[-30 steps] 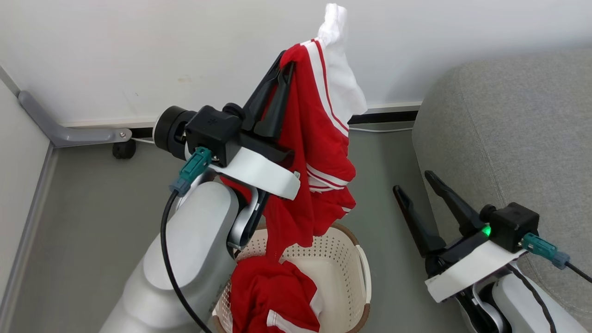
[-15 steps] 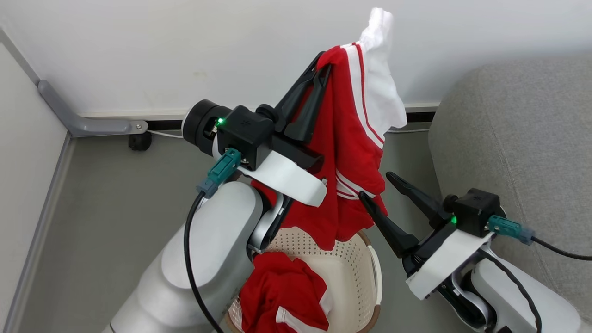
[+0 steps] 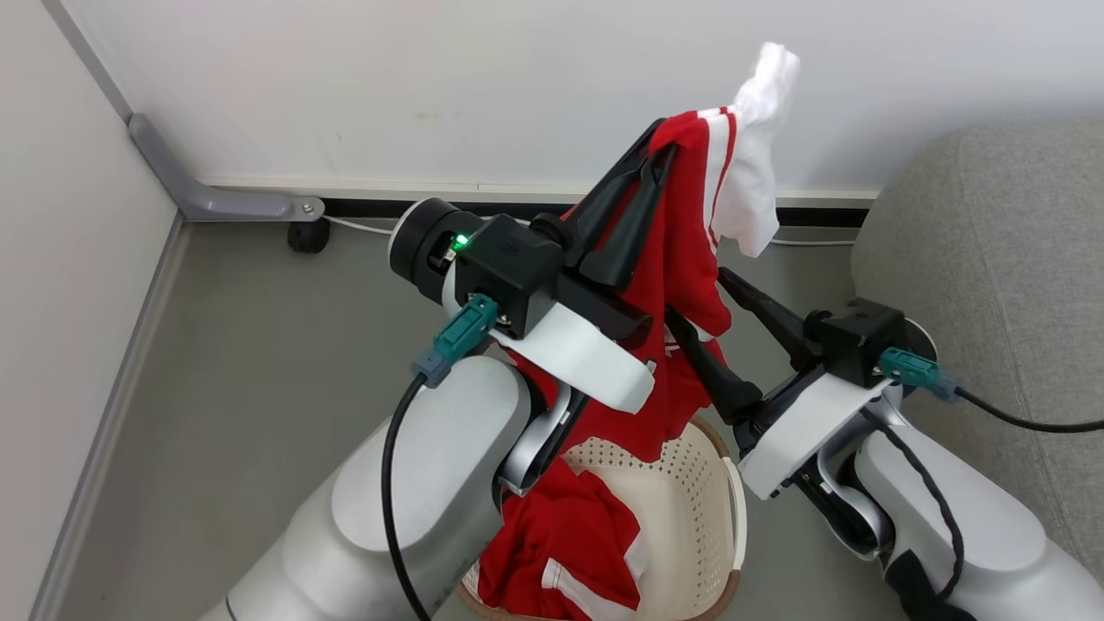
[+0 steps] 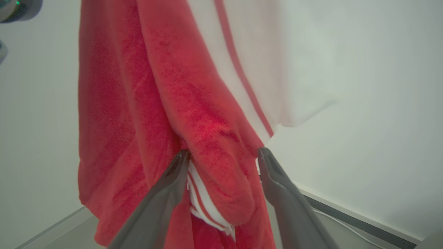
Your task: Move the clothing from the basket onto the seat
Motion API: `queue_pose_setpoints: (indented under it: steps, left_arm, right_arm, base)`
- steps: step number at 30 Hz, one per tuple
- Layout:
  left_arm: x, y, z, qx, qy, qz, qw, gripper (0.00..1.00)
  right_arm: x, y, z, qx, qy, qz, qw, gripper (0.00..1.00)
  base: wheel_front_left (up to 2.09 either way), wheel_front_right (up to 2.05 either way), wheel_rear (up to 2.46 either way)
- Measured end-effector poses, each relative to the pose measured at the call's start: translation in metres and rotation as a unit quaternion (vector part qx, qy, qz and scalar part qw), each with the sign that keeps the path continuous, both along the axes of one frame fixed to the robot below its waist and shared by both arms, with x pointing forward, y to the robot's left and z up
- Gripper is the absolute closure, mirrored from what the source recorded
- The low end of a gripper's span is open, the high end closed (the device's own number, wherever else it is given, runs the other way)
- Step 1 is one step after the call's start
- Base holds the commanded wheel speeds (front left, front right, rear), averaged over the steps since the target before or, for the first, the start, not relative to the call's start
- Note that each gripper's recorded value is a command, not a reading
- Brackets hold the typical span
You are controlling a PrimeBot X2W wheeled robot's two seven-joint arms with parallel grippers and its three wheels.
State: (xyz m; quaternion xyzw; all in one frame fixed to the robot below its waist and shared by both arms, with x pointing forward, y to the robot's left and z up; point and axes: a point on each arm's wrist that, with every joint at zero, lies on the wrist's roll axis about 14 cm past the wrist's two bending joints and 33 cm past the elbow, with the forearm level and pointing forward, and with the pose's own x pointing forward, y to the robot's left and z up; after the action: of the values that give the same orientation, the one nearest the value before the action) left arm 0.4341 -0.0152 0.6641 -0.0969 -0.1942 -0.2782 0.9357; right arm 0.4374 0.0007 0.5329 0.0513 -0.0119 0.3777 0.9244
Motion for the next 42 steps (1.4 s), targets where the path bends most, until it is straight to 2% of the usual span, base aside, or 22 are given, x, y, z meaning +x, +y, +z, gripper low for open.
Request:
queue_pose_setpoints:
  steps: [7, 8, 9, 10, 11, 12, 24, 25, 27, 35, 42]
  left_arm:
    - [-0.006, -0.007, -0.004, 0.003, 0.005, -0.015, 1.000, 1.00]
    - [-0.006, -0.007, -0.005, 0.002, 0.007, -0.016, 1.000, 1.00]
    - [-0.007, -0.008, -0.006, 0.002, 0.009, -0.018, 1.000, 1.00]
    - [-0.007, -0.008, -0.006, 0.002, 0.011, -0.019, 1.000, 1.00]
    - [-0.007, -0.009, -0.007, 0.002, 0.012, -0.019, 1.000, 1.00]
    - [-0.007, -0.009, -0.008, 0.001, 0.014, -0.018, 1.000, 1.00]
    - [-0.004, -0.011, -0.011, 0.004, 0.020, -0.017, 1.000, 1.00]
    - [-0.003, -0.012, -0.014, 0.006, 0.023, -0.017, 1.000, 0.77]
    - [-0.002, -0.012, -0.017, 0.010, 0.028, -0.016, 0.999, 0.00]
    - [0.003, -0.016, -0.039, 0.020, 0.055, -0.020, 0.998, 0.00]
    - [0.004, -0.025, -0.063, 0.030, 0.086, -0.041, 0.995, 0.00]
  right_arm:
    - [-0.005, 0.021, -0.023, -0.029, 0.028, 0.035, 0.999, 0.00]
    - [-0.004, 0.022, -0.022, -0.030, 0.029, 0.038, 0.998, 0.07]
    - [-0.002, 0.024, -0.021, -0.030, 0.028, 0.040, 0.998, 0.42]
    - [-0.001, 0.026, -0.020, -0.029, 0.028, 0.042, 0.998, 0.42]
    - [-0.001, 0.027, -0.018, -0.028, 0.027, 0.044, 0.998, 0.93]
    - [0.000, 0.027, -0.017, -0.026, 0.027, 0.045, 0.998, 1.00]
    - [0.006, 0.009, -0.001, -0.002, 0.017, 0.014, 1.000, 1.00]
    - [0.006, 0.007, 0.001, 0.003, 0.017, 0.010, 1.000, 1.00]
    - [0.007, 0.005, 0.002, 0.007, 0.016, 0.006, 1.000, 1.00]
    - [0.018, -0.023, 0.023, 0.036, -0.009, -0.040, 0.999, 1.00]
    - [0.033, -0.069, 0.051, 0.058, -0.044, -0.106, 0.992, 1.00]
  base:
    - [0.00, 0.00, 0.00]
    - [0.00, 0.00, 0.00]
    - [0.00, 0.00, 0.00]
    - [0.00, 0.00, 0.00]
    - [0.00, 0.00, 0.00]
    - [0.00, 0.00, 0.00]
    - [0.00, 0.00, 0.00]
    - [0.00, 0.00, 0.00]
    - [0.00, 0.00, 0.00]
    - [0.00, 0.00, 0.00]
    - [0.00, 0.00, 0.00]
